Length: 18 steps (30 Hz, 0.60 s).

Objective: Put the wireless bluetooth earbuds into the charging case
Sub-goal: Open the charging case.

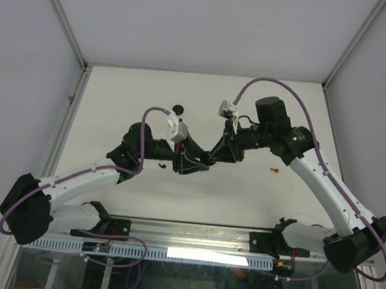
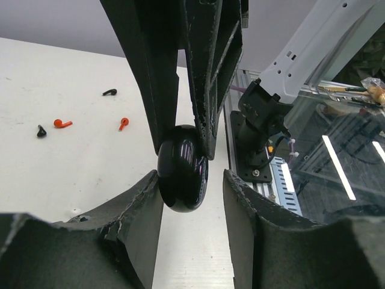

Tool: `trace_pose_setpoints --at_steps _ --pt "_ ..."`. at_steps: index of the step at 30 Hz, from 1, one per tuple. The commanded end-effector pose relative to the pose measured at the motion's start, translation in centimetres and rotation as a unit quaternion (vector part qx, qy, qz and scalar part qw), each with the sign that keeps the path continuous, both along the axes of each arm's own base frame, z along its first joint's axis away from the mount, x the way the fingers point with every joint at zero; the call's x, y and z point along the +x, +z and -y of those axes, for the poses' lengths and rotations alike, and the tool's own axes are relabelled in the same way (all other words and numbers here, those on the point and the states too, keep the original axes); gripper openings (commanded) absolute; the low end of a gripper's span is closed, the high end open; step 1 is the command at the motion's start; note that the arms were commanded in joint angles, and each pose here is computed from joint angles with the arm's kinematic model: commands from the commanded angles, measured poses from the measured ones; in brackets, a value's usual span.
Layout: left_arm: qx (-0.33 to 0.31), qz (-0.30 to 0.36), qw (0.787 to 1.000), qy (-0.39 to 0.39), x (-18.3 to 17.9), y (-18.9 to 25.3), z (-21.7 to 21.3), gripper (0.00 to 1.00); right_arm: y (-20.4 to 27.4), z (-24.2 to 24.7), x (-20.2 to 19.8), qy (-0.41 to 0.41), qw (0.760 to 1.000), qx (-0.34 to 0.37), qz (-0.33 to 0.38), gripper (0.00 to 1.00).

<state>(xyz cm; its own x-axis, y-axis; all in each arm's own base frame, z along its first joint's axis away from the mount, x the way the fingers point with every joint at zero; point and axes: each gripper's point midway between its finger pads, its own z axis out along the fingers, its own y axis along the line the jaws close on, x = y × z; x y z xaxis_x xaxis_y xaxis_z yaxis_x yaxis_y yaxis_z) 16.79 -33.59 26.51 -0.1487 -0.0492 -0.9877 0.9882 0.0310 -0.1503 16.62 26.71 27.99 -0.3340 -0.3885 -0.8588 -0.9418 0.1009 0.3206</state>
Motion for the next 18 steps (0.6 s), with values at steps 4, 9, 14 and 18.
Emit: trace_pose_setpoints --at_steps 4,9,14,18 --pt "-0.02 0.009 0.999 -0.025 -0.24 2.68 0.23 0.33 1.95 -0.46 -0.25 0.024 0.999 0.023 0.034 0.0" --pt "-0.013 0.0 1.0 -0.015 0.12 2.33 0.19 0.22 1.98 -0.45 -0.22 0.022 0.999 0.024 0.04 0.0" --pt "-0.01 0.002 1.0 -0.016 0.07 2.2 0.07 0.01 2.11 -0.39 -0.11 0.017 0.998 0.027 0.048 0.0" --pt "-0.013 0.034 0.999 -0.018 -0.46 2.38 -0.45 0.0 2.03 -0.3 0.55 -0.004 0.998 0.024 0.059 0.16"
